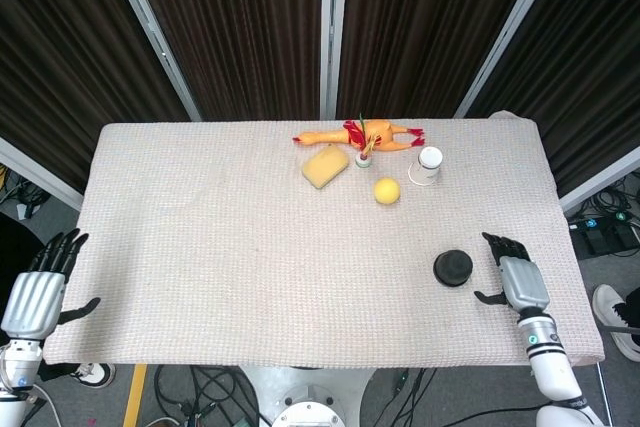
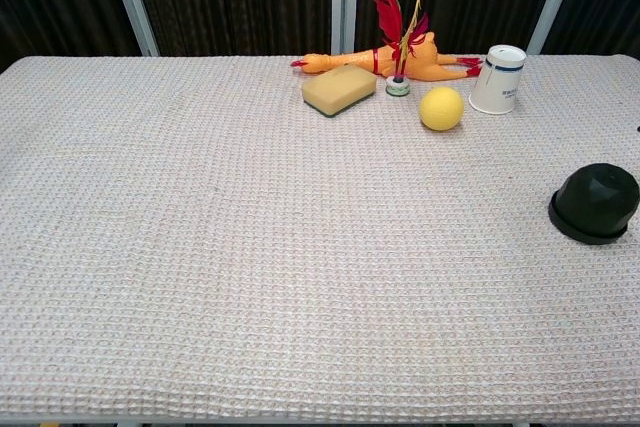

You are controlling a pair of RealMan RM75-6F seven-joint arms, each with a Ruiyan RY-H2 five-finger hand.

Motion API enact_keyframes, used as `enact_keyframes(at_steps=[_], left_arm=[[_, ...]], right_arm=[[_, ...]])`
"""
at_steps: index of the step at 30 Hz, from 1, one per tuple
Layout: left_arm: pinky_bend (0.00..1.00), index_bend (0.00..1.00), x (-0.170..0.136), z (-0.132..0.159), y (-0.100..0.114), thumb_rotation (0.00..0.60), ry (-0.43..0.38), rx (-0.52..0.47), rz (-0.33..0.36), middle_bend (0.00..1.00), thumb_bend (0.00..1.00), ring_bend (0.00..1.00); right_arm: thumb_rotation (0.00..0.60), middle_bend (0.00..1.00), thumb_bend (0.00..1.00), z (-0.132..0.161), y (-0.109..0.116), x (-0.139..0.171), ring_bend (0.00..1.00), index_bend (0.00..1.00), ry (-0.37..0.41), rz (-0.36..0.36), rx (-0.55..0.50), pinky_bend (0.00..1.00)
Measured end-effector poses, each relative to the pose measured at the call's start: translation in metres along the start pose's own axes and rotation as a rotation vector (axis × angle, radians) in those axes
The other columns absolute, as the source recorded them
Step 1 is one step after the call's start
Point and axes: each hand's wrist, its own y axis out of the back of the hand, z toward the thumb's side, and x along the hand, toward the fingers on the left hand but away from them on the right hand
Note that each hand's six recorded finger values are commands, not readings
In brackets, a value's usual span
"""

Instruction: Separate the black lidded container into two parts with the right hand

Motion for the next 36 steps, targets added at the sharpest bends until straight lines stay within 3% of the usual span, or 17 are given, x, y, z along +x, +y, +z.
enact_keyframes(at_steps=[23,36], left_arm=[[0.19,0.05,-0.003,-0.004,0.004,0.600,0.000,0.004,0.015,0.03,0.13,0.00],[0.19,0.05,-0.003,-0.004,0.003,0.600,-0.002,0.005,0.010,0.03,0.13,0.00]], right_arm=[[0.600,0.14,0.02,0.026,-0.030,-0.027,0.00,0.00,0.051,0.038,-0.029,0.00],[0.600,0.22,0.06,0.030,-0.030,-0.030,0.00,0.00,0.062,0.020,-0.027,0.00]])
